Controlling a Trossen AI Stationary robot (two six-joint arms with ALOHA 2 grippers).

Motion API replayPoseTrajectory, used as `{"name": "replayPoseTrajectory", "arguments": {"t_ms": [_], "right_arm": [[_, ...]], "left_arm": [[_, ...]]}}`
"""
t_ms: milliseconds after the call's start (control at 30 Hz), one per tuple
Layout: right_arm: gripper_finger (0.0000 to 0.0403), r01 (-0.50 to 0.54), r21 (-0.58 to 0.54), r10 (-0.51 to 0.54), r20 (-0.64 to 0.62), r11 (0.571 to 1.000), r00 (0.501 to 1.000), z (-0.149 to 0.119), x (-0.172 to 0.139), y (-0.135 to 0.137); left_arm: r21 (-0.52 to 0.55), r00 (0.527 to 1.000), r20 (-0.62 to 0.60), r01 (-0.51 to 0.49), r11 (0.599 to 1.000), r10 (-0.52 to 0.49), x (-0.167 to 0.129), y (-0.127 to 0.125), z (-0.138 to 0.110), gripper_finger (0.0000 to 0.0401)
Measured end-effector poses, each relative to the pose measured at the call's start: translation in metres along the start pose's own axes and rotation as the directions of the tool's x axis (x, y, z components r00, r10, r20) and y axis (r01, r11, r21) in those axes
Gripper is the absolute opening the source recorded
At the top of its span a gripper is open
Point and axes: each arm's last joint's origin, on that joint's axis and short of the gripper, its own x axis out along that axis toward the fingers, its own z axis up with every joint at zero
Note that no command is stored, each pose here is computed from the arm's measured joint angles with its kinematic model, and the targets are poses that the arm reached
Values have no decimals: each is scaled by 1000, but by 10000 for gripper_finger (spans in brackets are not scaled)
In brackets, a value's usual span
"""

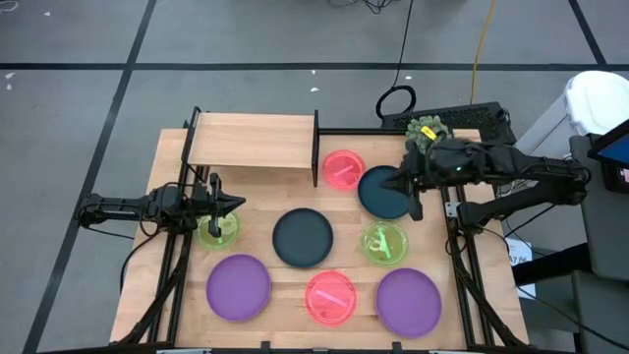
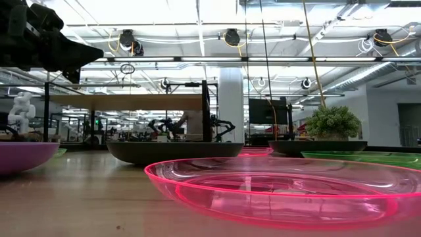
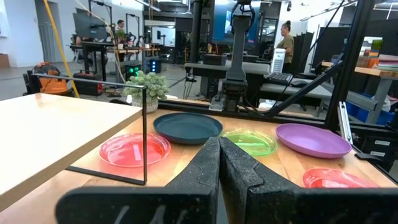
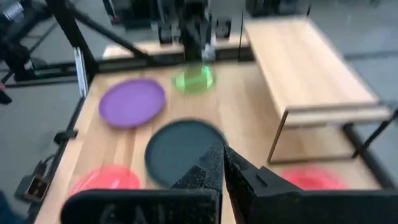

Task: Place and stack plates onto a shelf
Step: Adjust the shelf on the table

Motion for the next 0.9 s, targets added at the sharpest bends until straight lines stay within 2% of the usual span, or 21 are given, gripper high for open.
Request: {"name": "replayPoseTrajectory", "arguments": {"t_ms": [267, 533, 733, 900], "right_arm": [[0, 21, 12, -19, -172, 1000, 985, -12, 17, 1], [0, 42, 46, -30, -238, 998, 971, -16, 31, 1], [0, 53, 36, -39, -301, 998, 953, -21, 37, 1], [0, 50, 12, -44, -328, 999, 944, -23, 42, 1]], "left_arm": [[0, 1000, 1, 0, 1000, 0, 0, 0, 0, 8], [-24, 1000, 23, 2, 1000, -1, 0, 0, 2, 8], [-83, 988, 152, 19, 996, -6, -1, -1, 16, 8], [-108, 986, 167, 13, 994, 6, -5, -1, 38, 8]]}}
